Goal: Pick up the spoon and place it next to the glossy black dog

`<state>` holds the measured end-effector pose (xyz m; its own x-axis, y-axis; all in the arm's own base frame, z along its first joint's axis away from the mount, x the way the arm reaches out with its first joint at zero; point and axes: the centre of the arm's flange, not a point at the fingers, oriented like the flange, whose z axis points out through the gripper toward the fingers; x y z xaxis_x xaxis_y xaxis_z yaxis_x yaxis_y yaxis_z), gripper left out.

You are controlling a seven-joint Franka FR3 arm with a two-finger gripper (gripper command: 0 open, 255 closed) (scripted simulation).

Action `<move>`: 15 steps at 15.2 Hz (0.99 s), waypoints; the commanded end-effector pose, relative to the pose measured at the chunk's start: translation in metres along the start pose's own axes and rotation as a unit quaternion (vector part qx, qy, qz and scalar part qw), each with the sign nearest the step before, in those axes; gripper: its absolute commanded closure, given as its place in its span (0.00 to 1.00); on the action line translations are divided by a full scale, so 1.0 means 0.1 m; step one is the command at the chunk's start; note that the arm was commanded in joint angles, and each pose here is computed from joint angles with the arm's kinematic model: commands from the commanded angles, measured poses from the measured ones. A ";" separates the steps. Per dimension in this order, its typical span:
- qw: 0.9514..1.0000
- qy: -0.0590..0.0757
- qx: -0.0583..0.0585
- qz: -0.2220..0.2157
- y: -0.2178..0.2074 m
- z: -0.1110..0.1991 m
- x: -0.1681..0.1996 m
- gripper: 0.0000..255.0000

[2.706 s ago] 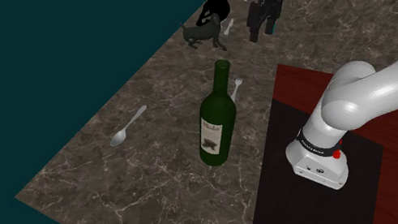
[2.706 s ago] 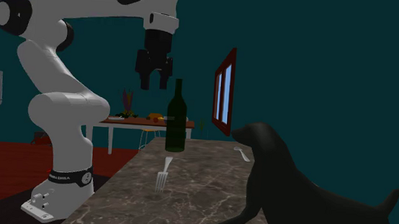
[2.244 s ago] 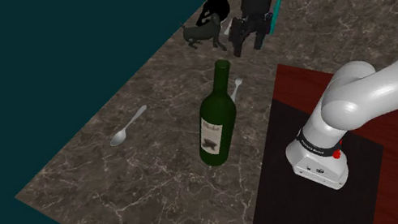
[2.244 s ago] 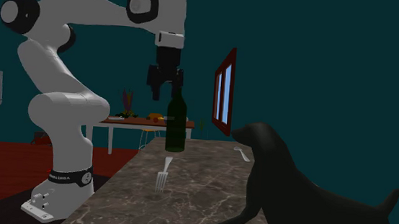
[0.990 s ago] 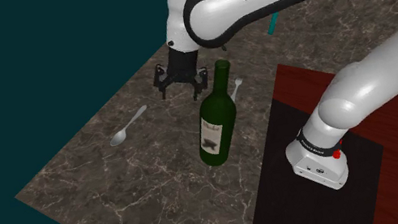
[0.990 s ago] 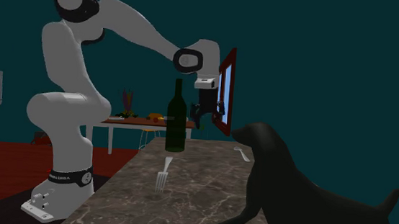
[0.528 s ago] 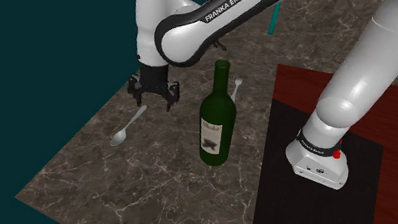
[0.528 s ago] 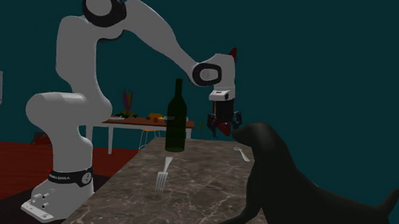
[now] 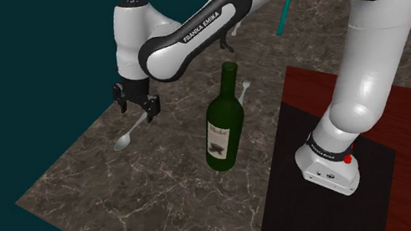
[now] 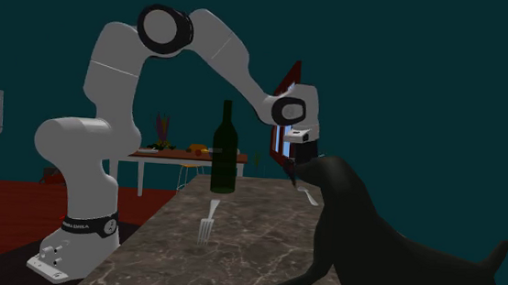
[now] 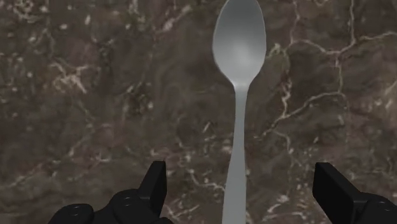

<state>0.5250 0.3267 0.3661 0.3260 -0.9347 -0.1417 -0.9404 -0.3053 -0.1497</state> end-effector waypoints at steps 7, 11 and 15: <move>1.000 0.001 0.001 0.004 -0.04 0.35 0.01 0.00; 1.000 0.001 0.001 0.004 -0.04 0.35 0.01 0.00; 1.000 0.001 0.001 0.004 -0.04 0.35 0.01 1.00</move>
<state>0.5317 0.3344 0.3343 0.3194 -0.9372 -0.1404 -0.9425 -0.2987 -0.1500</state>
